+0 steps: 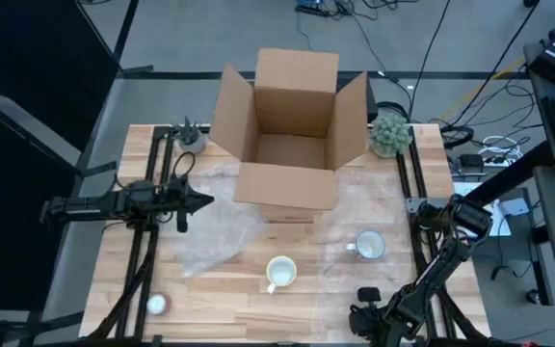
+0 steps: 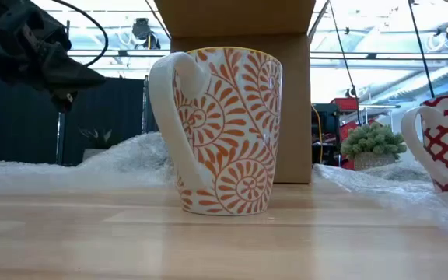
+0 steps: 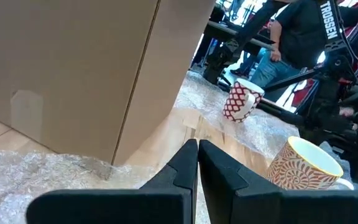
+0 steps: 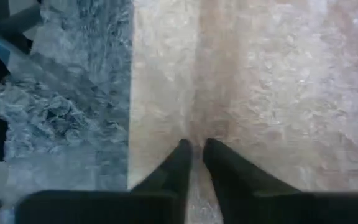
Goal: Wrap mug
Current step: Wrap the red cup with the bubble wrap
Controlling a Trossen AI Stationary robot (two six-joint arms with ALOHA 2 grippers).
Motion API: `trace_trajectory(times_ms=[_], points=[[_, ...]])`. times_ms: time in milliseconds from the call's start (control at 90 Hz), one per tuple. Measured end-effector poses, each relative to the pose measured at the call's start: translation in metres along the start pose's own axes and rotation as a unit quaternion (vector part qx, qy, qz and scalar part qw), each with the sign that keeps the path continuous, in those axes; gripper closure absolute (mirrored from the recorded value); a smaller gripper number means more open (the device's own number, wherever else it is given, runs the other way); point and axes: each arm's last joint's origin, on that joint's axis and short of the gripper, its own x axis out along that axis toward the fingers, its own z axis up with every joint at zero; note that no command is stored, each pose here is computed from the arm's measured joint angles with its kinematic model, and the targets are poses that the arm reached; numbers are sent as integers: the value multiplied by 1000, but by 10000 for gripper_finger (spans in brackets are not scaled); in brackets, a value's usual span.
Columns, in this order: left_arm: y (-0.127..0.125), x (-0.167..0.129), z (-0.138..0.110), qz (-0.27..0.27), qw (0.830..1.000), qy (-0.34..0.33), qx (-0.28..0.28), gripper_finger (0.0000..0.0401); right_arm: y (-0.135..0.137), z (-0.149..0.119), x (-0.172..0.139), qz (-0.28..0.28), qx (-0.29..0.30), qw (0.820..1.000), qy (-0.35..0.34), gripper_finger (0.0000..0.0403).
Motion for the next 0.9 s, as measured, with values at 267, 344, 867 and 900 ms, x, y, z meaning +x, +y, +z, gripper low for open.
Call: trace_trajectory(times_ms=[267, 344, 867, 900], points=[[0, 0, 0, 0, 1000, 0, 1, 398, -19, 7, -68, 4, 30, 1000, -11, 401], [0, 0, 0, 0, 1000, 0, 1, 398, -34, 11, -91, -20, 60, 998, -30, 402], [0, 0, 0, 3, 1000, -1, 1, 398, -124, 16, -178, -124, 208, 968, -68, 403], [0, 0, 0, 3, 1000, -1, 1, 398, -129, 15, -181, -134, 221, 964, -66, 403]])
